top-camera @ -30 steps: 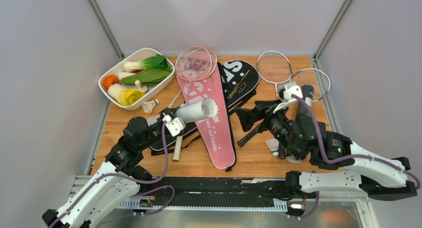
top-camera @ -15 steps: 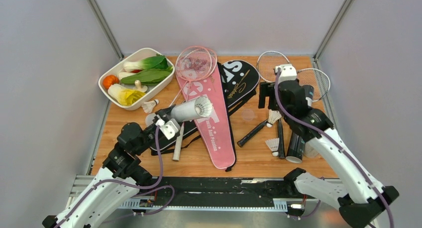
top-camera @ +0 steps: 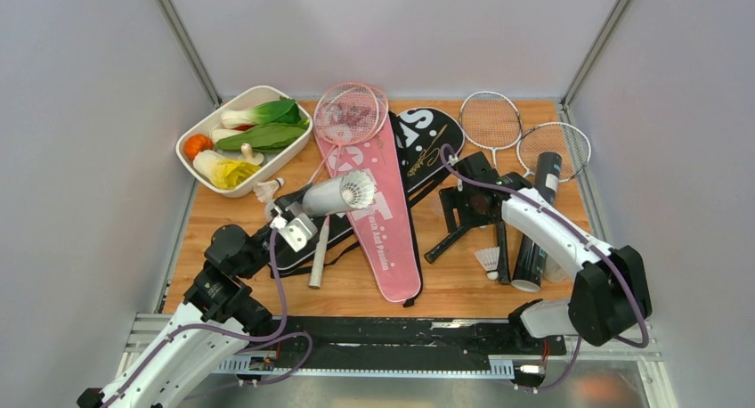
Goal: Pack up the badminton gear
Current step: Pick up the shuttlecock at the center of the board.
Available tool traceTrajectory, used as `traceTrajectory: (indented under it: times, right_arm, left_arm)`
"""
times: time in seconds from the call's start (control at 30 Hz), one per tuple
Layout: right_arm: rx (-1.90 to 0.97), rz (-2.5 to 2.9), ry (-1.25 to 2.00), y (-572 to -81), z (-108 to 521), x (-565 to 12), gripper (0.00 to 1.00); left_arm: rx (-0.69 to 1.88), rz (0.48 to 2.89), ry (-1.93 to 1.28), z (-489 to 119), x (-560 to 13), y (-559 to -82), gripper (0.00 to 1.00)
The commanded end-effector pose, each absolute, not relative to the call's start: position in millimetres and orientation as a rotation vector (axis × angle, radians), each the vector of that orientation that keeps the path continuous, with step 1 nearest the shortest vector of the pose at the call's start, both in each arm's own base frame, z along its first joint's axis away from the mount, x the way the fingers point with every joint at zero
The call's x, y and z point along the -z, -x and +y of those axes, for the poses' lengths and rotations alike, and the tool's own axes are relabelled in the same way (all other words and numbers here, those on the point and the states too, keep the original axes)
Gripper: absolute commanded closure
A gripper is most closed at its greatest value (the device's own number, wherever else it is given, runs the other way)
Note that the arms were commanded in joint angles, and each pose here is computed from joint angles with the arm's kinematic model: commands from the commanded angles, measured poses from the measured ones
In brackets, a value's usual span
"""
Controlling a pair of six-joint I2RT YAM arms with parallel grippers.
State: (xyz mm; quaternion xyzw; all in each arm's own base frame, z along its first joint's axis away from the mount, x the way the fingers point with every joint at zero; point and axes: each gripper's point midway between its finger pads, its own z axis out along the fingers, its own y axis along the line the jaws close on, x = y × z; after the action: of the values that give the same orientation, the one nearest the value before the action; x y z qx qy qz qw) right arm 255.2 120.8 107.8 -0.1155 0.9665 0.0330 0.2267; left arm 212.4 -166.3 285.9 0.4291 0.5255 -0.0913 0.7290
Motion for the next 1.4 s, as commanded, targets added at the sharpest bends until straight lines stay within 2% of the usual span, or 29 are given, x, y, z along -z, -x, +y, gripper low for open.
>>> traceTrajectory:
  times: [0.0,0.67,0.93,1.27,1.33,1.37]
  right_arm:
    - [-0.085,2.804,0.24,-239,118,-90,0.21]
    - [0.096,2.975,0.102,-208,91,-55,0.26]
    - [0.074,3.01,0.006,-196,93,-55,0.52]
    - [0.143,3.049,-0.09,-157,87,-60,0.51]
    - [0.166,3.048,-0.099,-154,84,-59,0.56]
    - [0.164,3.037,-0.11,-155,85,-60,0.64]
  left_arm:
    - [0.252,1.078,-0.911,-173,-309,-206,1.0]
    - [0.329,1.053,-0.955,-185,-305,-197,1.0]
    - [0.317,1.045,-0.946,-182,-307,-197,1.0]
    - [0.322,1.031,-0.945,-183,-311,-195,1.0]
    - [0.325,1.03,-0.945,-183,-311,-195,1.0]
    - [0.326,1.029,-0.945,-183,-311,-195,1.0]
